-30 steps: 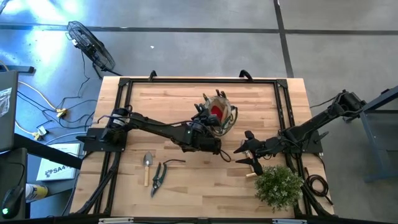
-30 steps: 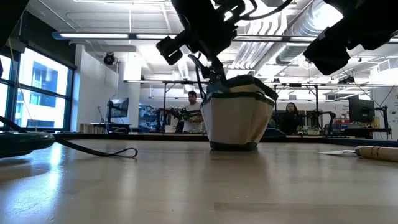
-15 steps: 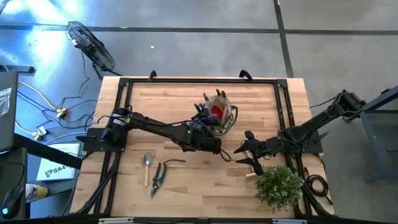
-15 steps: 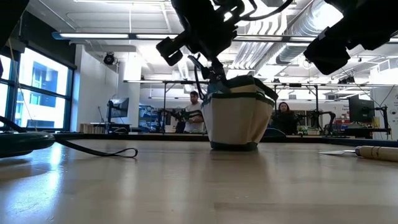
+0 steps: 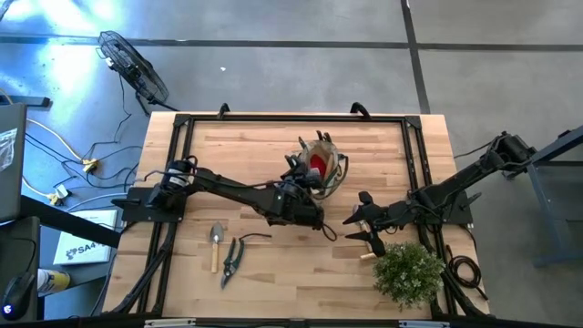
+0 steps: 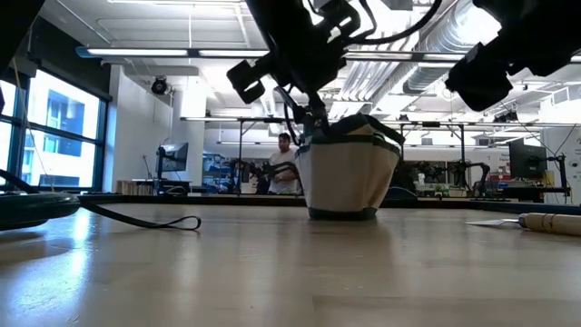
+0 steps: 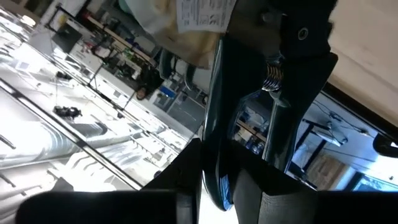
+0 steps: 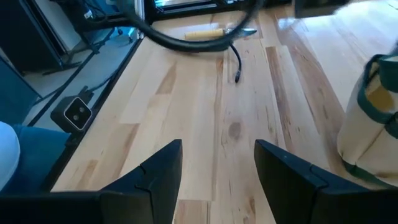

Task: Pick & Place Garden tools in Gardening bag
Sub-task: Put the top green shear scissors into the light brown gardening bag

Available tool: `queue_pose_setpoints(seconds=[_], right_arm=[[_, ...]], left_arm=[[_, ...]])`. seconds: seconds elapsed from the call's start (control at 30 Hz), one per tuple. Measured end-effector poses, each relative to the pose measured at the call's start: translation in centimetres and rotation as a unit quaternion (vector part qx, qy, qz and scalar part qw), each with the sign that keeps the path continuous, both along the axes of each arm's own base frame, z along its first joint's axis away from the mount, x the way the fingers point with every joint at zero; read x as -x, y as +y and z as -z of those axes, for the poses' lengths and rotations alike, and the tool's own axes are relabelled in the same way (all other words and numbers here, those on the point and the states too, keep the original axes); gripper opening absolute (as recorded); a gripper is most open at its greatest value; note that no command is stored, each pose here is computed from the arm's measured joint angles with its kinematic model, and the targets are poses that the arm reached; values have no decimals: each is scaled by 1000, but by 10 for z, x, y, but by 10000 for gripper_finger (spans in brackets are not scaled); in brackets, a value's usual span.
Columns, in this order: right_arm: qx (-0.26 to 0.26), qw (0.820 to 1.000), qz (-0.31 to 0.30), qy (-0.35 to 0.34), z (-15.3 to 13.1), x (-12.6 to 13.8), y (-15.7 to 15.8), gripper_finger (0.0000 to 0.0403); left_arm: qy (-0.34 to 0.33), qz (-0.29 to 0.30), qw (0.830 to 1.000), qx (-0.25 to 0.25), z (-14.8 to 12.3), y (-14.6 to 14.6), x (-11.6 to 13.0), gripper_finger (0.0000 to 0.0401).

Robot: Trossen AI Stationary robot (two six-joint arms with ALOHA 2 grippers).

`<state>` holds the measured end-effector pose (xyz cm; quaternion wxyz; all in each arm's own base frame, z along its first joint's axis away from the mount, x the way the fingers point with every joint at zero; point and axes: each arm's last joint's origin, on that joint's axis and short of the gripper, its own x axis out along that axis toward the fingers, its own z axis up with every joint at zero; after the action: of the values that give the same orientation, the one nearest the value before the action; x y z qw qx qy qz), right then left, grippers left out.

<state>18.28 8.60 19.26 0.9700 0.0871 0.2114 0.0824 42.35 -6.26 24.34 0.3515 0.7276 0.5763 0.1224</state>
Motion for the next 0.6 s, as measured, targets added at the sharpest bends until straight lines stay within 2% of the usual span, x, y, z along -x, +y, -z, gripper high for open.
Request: queue_pose_setpoints(seconds=[0.17,0.6], right_arm=[[3,1000,0,6,1,1,0,191],[-12,1000,1,10,1,2,2,191]], left_arm=[[-2,18,1000,1,0,-15,2,40],[-10,31,999,6,0,-28,5,44]])
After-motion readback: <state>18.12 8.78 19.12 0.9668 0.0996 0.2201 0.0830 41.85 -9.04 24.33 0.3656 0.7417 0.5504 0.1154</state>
